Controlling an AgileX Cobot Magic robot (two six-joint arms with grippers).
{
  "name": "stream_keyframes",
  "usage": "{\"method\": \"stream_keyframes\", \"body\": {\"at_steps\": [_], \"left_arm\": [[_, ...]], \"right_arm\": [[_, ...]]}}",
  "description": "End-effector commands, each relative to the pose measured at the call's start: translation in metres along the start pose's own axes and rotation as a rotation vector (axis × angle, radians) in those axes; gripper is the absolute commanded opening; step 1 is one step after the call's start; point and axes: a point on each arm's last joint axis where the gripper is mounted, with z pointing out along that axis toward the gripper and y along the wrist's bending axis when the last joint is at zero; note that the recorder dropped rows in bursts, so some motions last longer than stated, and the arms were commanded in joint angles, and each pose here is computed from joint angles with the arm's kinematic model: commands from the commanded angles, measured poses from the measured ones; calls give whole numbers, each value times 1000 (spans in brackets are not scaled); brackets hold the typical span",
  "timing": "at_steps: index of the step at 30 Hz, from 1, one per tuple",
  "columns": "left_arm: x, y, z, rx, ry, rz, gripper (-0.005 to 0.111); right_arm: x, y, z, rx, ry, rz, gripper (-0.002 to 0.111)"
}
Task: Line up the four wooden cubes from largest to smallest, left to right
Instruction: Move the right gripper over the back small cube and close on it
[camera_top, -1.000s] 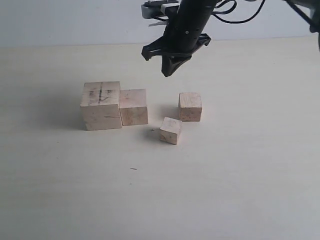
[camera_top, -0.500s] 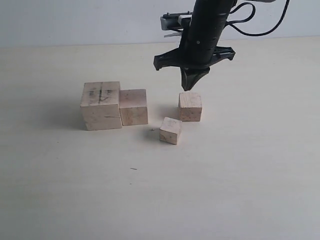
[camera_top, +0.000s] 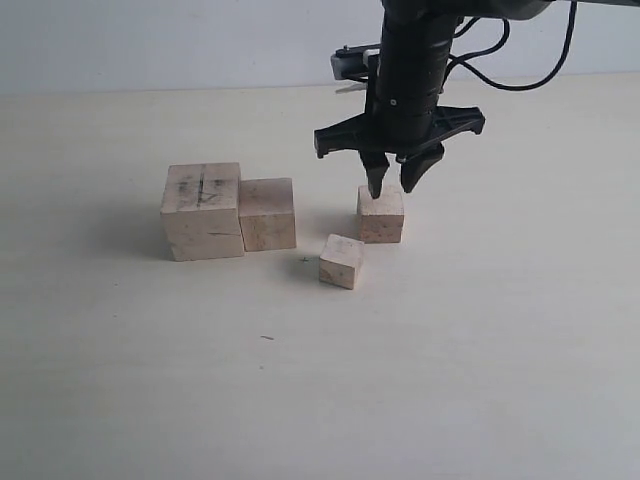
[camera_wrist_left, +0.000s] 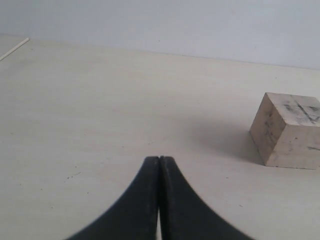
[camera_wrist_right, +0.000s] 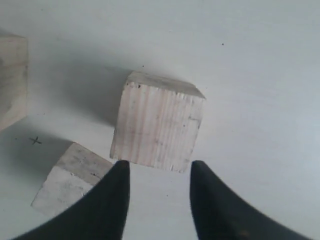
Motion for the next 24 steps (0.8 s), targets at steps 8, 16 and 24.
{"method": "stream_keyframes", "body": {"at_steps": [8,16,24], "left_arm": [[0,0,0,5,-14,3,0],[0,0,0,5,-14,3,0],[0,0,0,5,-14,3,0]], "right_arm": [[-5,8,-3,-95,-61,98,72],[-6,7,18,-62,-13,141,72],[-8,2,20,-8,-38,163,72]]}}
